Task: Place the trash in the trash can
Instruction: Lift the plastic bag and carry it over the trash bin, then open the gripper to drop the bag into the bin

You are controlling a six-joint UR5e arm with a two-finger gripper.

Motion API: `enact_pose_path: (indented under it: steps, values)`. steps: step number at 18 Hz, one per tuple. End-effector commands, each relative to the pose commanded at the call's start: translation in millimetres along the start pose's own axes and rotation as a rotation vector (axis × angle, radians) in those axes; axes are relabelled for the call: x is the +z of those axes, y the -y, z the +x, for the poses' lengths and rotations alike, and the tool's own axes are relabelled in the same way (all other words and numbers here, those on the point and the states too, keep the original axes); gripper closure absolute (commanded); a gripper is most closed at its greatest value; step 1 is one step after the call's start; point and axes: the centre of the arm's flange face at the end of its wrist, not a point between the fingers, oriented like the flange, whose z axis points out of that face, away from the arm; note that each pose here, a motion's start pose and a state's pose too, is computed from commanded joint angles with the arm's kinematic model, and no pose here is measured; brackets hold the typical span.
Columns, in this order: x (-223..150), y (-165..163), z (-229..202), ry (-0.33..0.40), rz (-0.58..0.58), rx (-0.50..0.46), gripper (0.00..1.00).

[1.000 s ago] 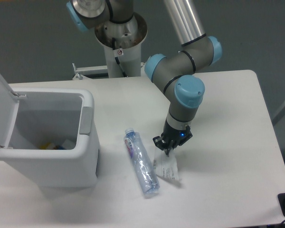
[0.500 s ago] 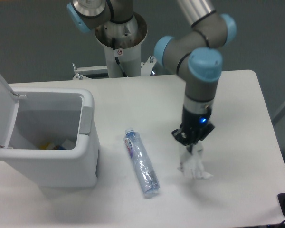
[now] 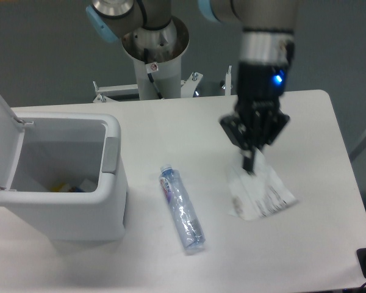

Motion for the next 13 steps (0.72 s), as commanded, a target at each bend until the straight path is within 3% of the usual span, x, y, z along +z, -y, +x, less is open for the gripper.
enact_pose_path:
  steps: [3,9,13]
  values:
    - [-5.9,-33.9,57.5,-0.066,-0.028,0.086,1.0]
    - [27.5,-111.2,133.4,-0.195,-0.165,0.268,1.0]
    - [47.7,-143.1,138.8,-0.223,-0.223,0.396,1.0]
